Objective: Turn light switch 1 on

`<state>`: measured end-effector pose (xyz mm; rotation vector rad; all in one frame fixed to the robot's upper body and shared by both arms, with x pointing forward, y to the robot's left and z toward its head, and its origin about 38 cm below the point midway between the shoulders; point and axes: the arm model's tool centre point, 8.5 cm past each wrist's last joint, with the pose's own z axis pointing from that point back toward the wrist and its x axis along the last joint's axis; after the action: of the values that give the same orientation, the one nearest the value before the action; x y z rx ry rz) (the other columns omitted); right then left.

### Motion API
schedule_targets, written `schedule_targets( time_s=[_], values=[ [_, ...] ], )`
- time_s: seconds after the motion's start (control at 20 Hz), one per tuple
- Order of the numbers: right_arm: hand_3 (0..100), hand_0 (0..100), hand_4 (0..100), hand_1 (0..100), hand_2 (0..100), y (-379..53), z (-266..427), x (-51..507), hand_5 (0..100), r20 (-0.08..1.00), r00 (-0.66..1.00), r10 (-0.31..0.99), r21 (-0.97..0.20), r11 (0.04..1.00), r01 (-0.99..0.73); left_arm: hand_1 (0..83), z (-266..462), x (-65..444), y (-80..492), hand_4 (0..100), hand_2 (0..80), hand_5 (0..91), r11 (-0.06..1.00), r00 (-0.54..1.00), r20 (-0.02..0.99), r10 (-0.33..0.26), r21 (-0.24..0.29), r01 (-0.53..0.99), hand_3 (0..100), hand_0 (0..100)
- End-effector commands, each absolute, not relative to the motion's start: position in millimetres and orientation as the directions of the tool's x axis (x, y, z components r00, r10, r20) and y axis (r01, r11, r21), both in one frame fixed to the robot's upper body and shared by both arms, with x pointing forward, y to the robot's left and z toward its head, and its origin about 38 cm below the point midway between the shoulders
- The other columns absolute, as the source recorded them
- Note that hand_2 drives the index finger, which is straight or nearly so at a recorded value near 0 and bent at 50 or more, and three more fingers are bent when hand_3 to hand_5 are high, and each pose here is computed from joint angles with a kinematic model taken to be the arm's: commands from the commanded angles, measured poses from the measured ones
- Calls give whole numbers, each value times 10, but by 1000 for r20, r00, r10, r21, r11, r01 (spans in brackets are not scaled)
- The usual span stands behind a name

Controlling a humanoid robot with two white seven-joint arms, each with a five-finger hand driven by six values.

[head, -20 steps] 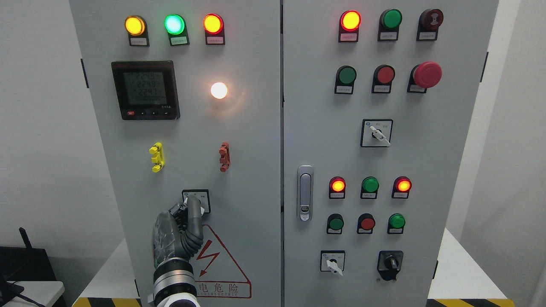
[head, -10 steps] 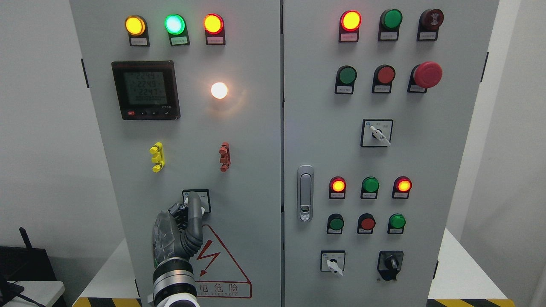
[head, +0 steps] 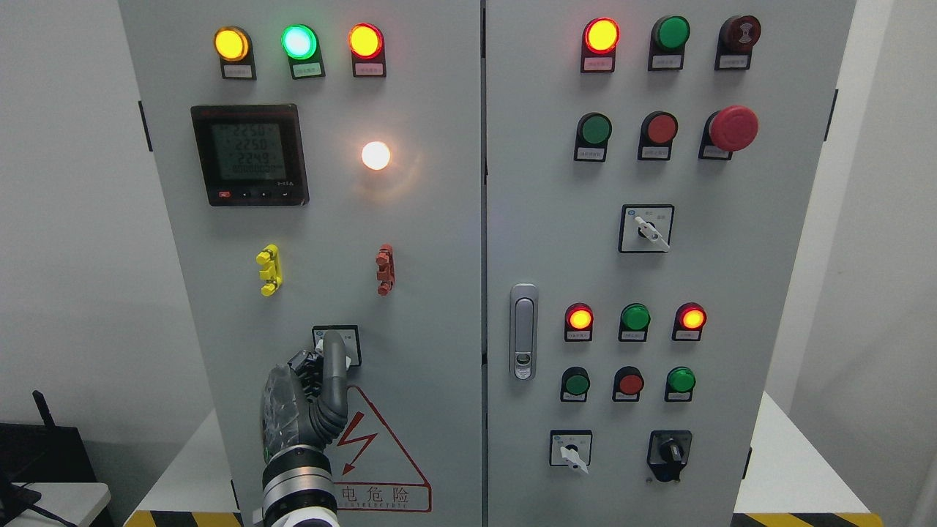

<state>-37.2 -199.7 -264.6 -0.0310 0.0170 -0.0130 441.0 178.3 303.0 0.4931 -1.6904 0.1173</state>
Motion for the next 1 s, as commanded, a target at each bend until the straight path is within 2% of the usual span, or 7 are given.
schedule_targets(
  time_s=[0.0, 0.5, 0.95],
  values=[
    [0, 120, 0, 389, 0, -1998, -2646, -377, 0, -18, 1000, -21, -31, 999, 20, 108, 2953, 4377, 1820, 900, 517, 889, 900, -86, 965, -250, 198, -389, 859, 379],
    [0, 120, 0, 389, 0, -1989, -2646, -365, 0, -15, 1000, -21, -29, 999, 21, 108, 2805, 4250, 1824, 903, 525, 889, 913, -126, 963, -237, 176, -369, 873, 374],
    [0, 120, 0, 389, 0, -1988, -2646, -376, 0, -18, 1000, -21, -29, 999, 21, 119, 2435, 3931, 1874, 910, 534, 889, 925, -188, 957, -219, 142, -354, 878, 126]
  ],
)
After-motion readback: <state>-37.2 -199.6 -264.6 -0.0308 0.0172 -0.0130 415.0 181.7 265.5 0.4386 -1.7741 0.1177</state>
